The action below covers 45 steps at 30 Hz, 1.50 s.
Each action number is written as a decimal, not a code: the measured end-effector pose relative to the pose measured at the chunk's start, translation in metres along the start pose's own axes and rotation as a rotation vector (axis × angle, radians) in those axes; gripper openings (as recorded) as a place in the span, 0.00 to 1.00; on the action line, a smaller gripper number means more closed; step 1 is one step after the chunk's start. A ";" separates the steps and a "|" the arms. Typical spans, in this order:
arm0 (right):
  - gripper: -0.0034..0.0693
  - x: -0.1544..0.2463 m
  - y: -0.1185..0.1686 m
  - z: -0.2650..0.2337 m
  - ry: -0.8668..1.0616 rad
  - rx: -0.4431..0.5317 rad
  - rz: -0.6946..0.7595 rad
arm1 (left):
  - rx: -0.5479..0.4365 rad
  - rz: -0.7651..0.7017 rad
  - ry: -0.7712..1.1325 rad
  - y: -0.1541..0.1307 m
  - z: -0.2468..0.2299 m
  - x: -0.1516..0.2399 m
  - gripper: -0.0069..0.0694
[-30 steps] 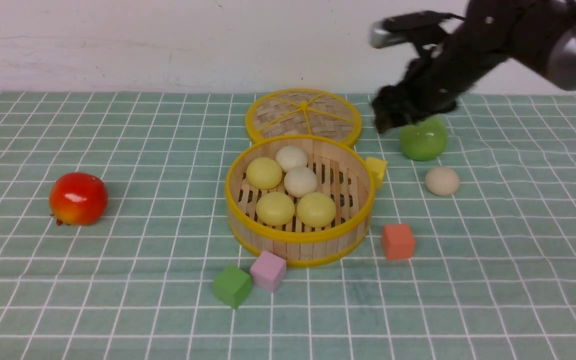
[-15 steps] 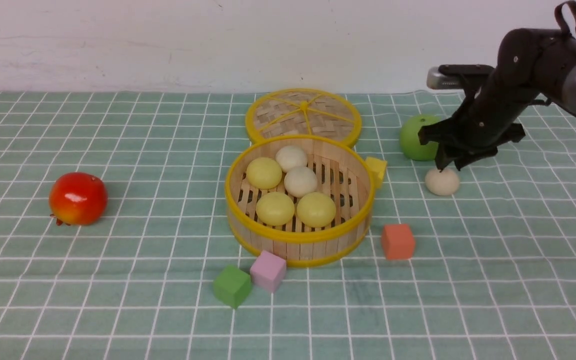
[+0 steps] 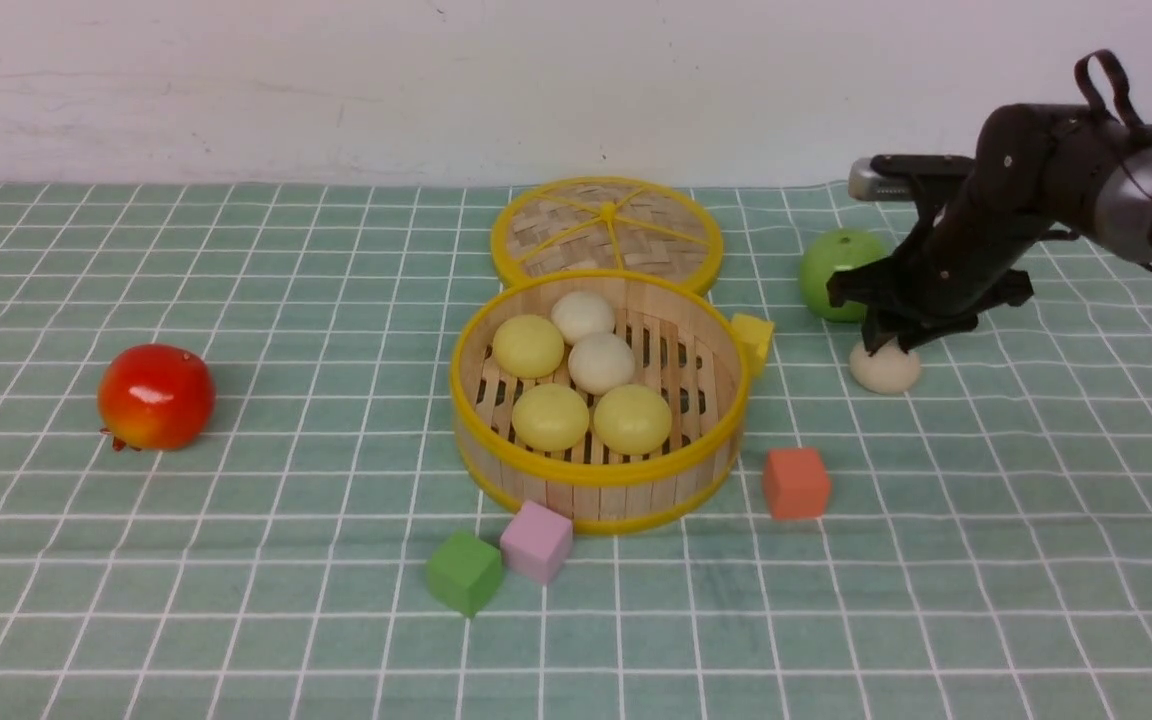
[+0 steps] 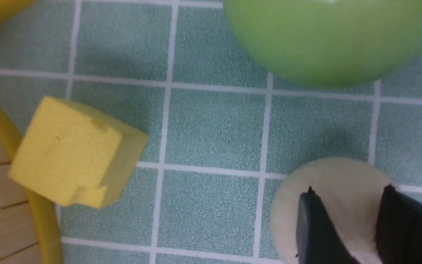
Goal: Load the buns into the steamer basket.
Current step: Use the right arm to grab a steamed stuffed bun, then use the right arm to put the steamed stuffed bun into the steamer
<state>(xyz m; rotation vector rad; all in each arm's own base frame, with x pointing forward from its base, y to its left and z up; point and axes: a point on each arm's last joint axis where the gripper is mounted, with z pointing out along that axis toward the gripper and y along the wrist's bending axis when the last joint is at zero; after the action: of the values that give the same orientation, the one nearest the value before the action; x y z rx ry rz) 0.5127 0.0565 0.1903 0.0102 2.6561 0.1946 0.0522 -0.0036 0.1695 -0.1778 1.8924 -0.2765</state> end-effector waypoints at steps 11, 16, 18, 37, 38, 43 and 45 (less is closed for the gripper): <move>0.05 -0.002 0.001 -0.005 0.016 -0.007 0.002 | 0.000 0.000 0.001 0.000 0.000 0.000 0.33; 0.05 -0.009 0.010 -0.032 -0.005 -0.045 0.002 | 0.000 0.000 0.001 0.000 0.000 0.000 0.33; 0.05 -0.015 0.020 -0.051 -0.038 -0.083 -0.016 | 0.000 0.000 0.001 0.000 0.000 0.000 0.33; 0.07 0.014 0.131 -0.028 0.002 -0.301 -0.206 | 0.000 0.000 0.001 0.000 0.000 0.000 0.34; 0.08 0.016 0.131 -0.023 0.011 -0.301 -0.203 | 0.000 0.000 0.001 0.000 0.000 0.000 0.34; 0.22 0.016 0.131 -0.021 0.015 -0.309 -0.191 | 0.000 0.000 0.001 0.000 0.000 0.000 0.34; 0.35 0.015 0.132 -0.027 0.013 -0.313 -0.182 | 0.000 0.000 0.001 0.000 0.000 0.000 0.34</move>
<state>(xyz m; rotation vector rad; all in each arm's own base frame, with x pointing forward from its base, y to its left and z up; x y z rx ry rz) 0.4833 0.1839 0.2248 -0.3336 2.5912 0.5474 0.0522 -0.0036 0.1692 -0.1779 1.8933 -0.2763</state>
